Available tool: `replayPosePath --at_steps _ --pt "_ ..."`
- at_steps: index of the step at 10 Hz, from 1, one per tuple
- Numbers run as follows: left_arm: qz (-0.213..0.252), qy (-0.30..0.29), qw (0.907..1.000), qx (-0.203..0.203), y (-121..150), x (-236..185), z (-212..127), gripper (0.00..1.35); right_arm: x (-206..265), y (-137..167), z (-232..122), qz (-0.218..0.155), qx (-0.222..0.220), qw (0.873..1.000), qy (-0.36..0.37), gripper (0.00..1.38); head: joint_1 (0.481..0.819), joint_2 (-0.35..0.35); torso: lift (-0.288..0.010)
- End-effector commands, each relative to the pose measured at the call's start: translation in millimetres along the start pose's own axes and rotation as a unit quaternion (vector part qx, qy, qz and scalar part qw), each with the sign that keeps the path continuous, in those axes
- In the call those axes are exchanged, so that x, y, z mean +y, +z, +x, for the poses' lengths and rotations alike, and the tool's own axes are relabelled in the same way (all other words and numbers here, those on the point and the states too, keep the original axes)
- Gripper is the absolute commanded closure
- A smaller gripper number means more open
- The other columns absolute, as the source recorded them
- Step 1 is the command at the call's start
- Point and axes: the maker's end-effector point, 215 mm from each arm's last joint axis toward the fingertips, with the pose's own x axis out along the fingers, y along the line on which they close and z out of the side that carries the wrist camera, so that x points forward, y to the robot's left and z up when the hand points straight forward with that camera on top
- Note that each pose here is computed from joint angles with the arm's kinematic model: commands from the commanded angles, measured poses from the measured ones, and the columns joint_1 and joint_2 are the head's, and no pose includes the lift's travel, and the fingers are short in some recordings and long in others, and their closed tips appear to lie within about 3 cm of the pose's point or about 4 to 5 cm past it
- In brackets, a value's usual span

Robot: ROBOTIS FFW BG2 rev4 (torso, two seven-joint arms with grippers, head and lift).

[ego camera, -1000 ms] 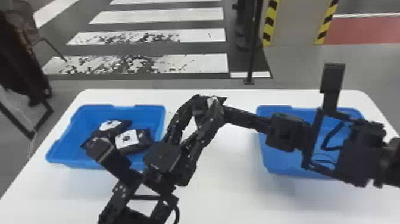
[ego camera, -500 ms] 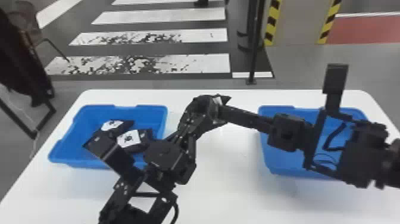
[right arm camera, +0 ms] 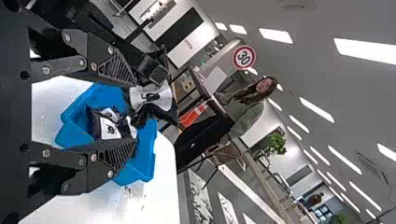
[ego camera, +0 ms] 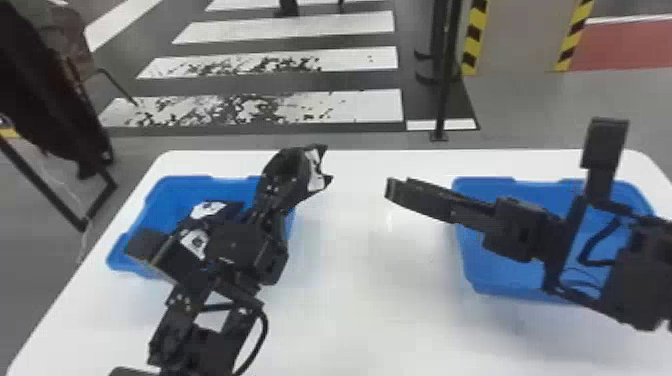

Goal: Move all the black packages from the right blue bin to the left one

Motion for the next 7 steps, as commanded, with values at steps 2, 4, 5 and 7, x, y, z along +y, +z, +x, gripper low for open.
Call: replayPosePath --at_steps 2,4,5,7 --pt "0.105 0.074 0.9917 0.003 -18 90 4 1.21 -16 -1 -13 0.016 -0.013 1.000 -0.013 0.14 0.689 0.192 -0.179" --pt "0.234 0.126 0.9637 0.027 -25 150 6 1.21 -19 5 -14 0.021 -0.027 0.999 -0.006 0.14 0.683 0.247 -0.179" --pt "0.272 0.147 0.9482 0.073 -42 173 1 1.14 -19 3 -14 0.022 -0.025 0.999 -0.005 0.14 0.677 0.270 -0.179" --pt "0.167 0.168 0.9700 0.054 -46 174 -17 0.13 -33 6 -21 0.000 -0.038 0.999 -0.025 0.13 0.685 0.305 -0.179"
